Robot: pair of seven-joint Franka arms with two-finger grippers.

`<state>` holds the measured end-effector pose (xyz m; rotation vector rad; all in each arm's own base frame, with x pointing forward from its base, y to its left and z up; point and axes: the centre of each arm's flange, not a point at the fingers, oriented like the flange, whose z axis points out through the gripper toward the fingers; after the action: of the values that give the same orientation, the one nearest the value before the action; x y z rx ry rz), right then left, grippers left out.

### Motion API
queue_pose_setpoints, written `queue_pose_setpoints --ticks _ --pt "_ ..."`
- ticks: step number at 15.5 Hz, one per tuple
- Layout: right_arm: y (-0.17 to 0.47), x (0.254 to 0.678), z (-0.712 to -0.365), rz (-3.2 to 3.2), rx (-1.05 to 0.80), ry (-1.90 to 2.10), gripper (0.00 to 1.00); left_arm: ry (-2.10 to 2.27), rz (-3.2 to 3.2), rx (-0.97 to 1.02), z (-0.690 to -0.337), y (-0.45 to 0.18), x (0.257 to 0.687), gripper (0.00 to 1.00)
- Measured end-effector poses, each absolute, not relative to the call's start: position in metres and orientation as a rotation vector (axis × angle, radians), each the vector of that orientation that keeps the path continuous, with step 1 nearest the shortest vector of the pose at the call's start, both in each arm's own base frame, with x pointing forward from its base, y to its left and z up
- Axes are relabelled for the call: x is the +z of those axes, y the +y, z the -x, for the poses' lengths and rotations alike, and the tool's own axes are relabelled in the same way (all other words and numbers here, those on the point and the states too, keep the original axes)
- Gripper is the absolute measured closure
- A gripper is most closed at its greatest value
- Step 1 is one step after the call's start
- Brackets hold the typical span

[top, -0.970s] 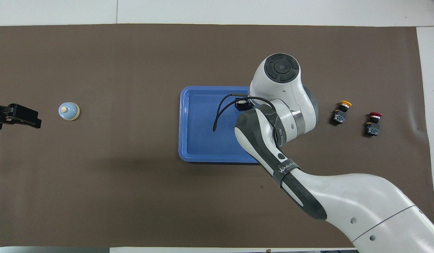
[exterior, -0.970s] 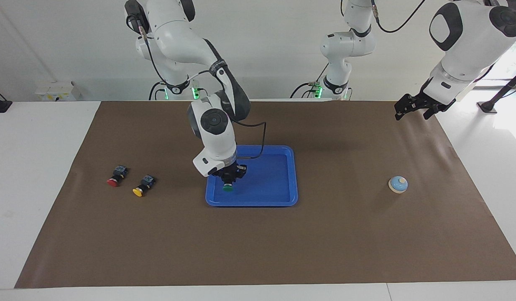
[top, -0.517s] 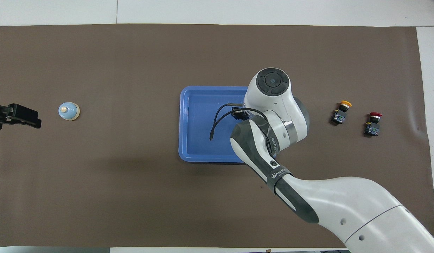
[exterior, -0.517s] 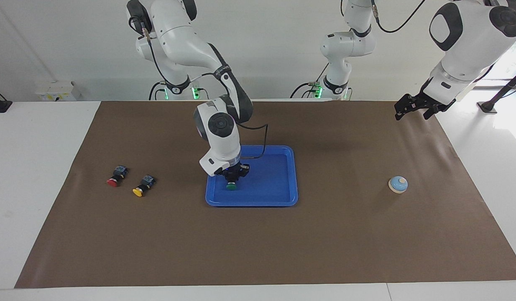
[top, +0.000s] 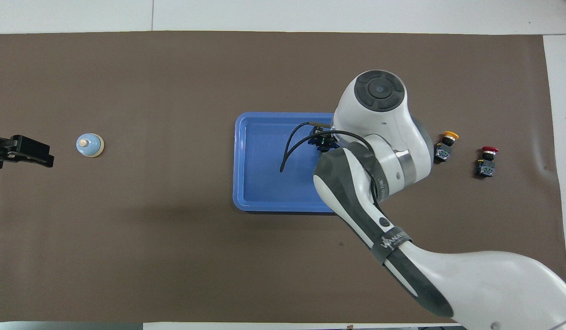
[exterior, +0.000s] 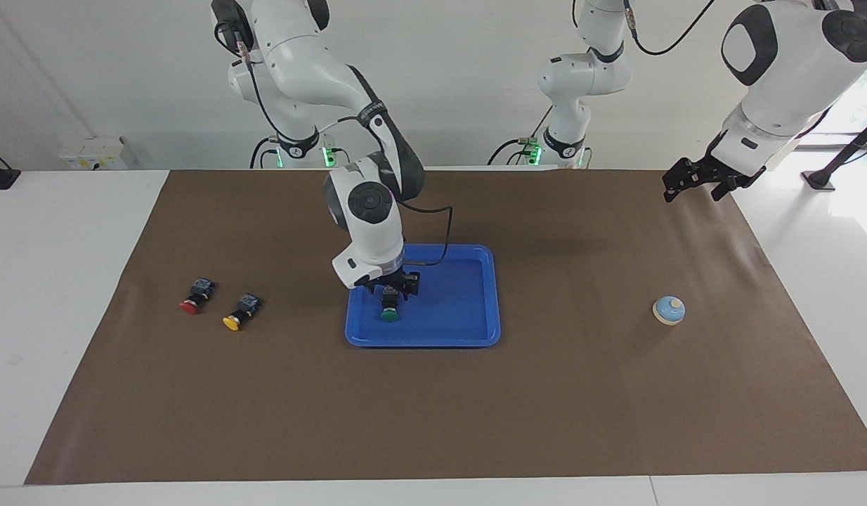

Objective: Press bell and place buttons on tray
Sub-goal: 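Move the right gripper back and grasp the yellow-topped button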

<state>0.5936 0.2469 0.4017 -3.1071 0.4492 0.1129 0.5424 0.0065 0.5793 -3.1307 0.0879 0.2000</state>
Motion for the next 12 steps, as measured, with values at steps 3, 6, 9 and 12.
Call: queue_pose_setpoints --ticks 3,6,9,12 --pt "0.166 0.451 -0.605 3.087 0.092 0.553 0.0 0.088 3.131 0.2 -0.542 0.007 0.579 0.0" --pt "0.087 0.447 -0.617 3.074 0.114 0.664 0.0 0.088 3.131 0.2 -0.542 0.007 0.579 0.0" --pt "0.029 0.422 -0.618 3.09 0.083 0.755 0.0 0.088 3.131 0.2 -0.542 0.007 0.579 0.0" --pt "-0.028 0.39 -0.609 3.073 0.029 0.802 0.0 0.088 3.131 0.2 -0.542 0.007 0.579 0.0"
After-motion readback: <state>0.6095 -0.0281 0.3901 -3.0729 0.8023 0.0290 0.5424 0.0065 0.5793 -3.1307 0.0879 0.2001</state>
